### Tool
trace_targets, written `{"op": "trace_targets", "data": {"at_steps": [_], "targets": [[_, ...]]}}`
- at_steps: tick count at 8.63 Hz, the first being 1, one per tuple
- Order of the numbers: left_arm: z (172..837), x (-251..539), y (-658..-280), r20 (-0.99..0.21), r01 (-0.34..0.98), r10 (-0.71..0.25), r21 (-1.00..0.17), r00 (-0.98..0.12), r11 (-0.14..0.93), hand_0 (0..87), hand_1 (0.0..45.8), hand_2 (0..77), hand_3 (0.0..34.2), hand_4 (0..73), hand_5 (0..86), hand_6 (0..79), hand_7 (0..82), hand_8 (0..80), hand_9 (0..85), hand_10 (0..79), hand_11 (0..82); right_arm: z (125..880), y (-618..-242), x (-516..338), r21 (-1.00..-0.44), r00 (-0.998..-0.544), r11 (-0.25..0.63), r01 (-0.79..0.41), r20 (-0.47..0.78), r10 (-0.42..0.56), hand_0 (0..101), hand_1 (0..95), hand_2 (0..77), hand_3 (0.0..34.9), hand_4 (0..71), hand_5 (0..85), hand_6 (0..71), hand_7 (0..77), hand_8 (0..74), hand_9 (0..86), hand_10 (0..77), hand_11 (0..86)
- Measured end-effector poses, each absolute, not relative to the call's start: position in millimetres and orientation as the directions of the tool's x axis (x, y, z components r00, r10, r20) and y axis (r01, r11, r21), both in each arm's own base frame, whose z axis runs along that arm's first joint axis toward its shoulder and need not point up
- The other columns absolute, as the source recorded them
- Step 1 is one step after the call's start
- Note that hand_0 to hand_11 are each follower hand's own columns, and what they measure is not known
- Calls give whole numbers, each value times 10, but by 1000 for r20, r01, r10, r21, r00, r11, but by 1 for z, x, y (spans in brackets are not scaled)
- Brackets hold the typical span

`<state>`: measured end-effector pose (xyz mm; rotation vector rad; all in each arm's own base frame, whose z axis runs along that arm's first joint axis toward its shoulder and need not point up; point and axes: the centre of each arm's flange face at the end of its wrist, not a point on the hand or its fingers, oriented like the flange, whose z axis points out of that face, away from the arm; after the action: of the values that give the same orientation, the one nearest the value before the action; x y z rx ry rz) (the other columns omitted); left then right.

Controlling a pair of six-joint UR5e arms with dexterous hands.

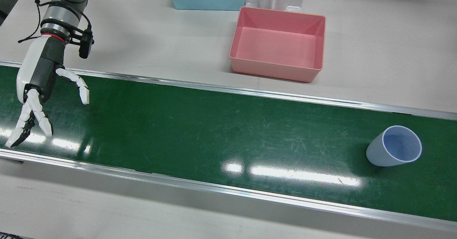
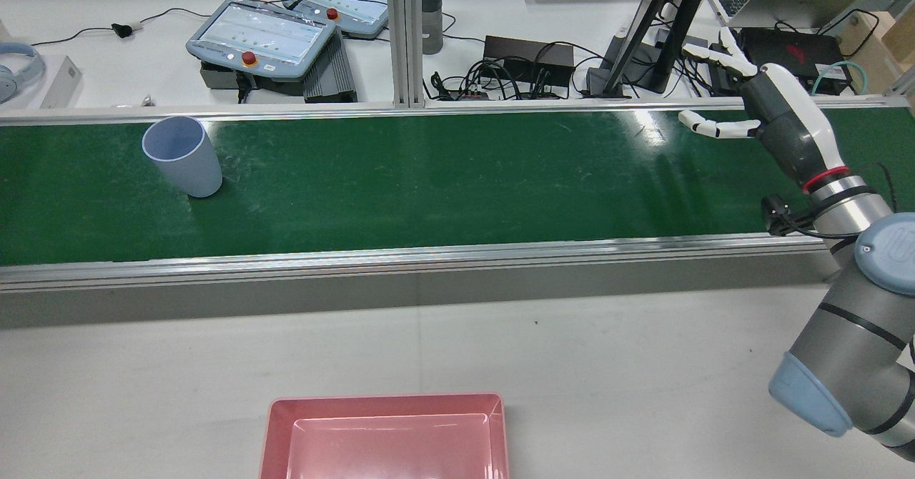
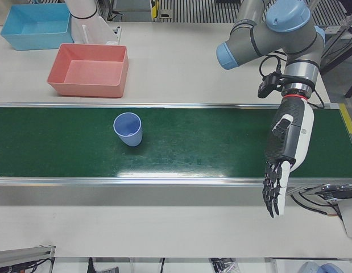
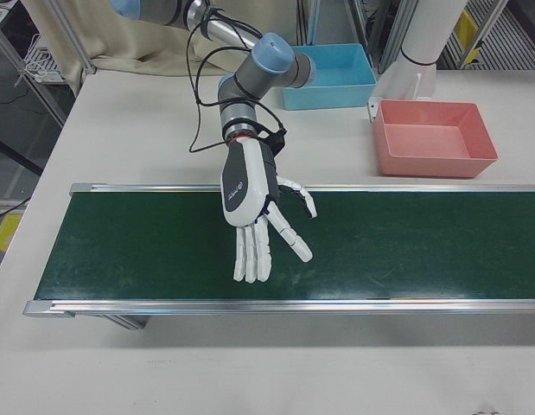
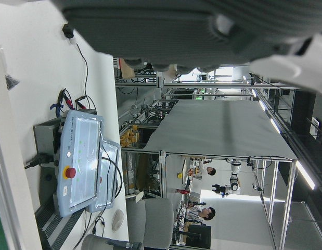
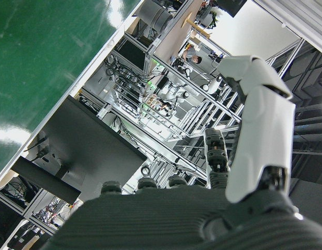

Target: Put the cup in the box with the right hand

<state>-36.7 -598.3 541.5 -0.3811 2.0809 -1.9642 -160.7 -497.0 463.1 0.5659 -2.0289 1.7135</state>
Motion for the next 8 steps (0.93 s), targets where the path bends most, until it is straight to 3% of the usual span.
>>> {"op": "trace_targets", "data": {"at_steps": [8], "targets": [[541,-37,-598,-5,-16,-359,-998,-933,55,0,5,5,0,0,0,0,0,0,0,0,0,465,-497,-164,-813,-825,156,-561,564,-30,518,289,289,103,5,65,11,16,5,5,0,11]]}}
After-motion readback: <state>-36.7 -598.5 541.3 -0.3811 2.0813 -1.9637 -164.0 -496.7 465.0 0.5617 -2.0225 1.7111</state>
